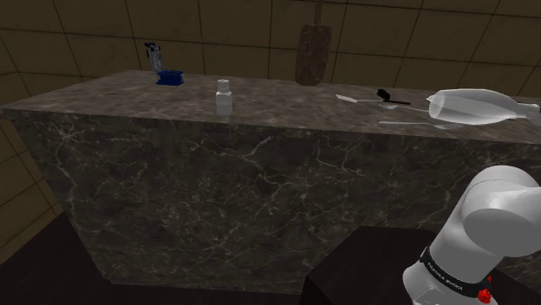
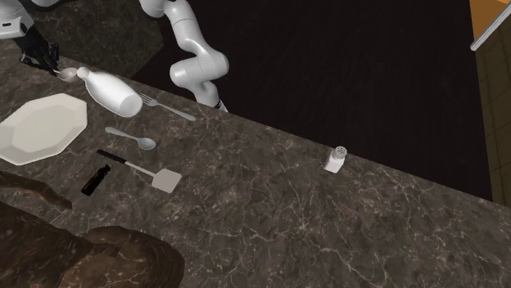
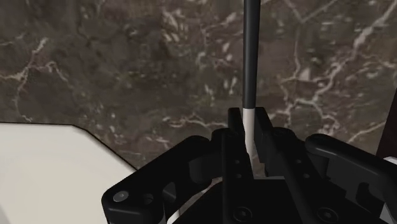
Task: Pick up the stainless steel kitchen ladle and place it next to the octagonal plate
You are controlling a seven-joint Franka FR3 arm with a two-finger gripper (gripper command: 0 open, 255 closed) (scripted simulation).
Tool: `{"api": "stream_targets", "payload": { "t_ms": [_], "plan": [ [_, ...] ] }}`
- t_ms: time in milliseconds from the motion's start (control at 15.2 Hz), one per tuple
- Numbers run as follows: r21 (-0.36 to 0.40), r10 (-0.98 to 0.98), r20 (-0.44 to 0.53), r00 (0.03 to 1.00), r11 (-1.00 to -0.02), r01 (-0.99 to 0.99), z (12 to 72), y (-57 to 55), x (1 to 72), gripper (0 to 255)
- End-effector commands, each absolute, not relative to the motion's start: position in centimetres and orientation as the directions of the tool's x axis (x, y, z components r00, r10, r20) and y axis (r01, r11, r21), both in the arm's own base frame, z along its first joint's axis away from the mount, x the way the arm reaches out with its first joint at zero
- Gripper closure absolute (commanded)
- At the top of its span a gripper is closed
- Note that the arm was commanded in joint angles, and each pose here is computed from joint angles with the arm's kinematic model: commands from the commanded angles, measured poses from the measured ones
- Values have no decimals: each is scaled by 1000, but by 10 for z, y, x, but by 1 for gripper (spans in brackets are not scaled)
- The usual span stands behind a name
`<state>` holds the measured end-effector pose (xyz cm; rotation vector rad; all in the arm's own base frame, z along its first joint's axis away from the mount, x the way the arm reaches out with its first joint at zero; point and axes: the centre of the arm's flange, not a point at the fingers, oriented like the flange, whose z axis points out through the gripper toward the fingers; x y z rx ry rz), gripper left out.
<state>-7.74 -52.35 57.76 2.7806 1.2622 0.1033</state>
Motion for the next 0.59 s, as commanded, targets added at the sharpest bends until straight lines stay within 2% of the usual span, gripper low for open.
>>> {"api": "stream_targets", "payload": {
  "t_ms": [0, 264, 330, 528],
  "plan": [
    [106, 753, 26, 657, -656, 748, 577, -523, -77, 255],
    [106, 753, 26, 657, -656, 748, 577, -523, -77, 255],
    [106, 753, 26, 657, -656, 748, 577, -523, -77, 0],
    [106, 753, 26, 657, -656, 748, 577, -523, -77, 0]
  ]
}}
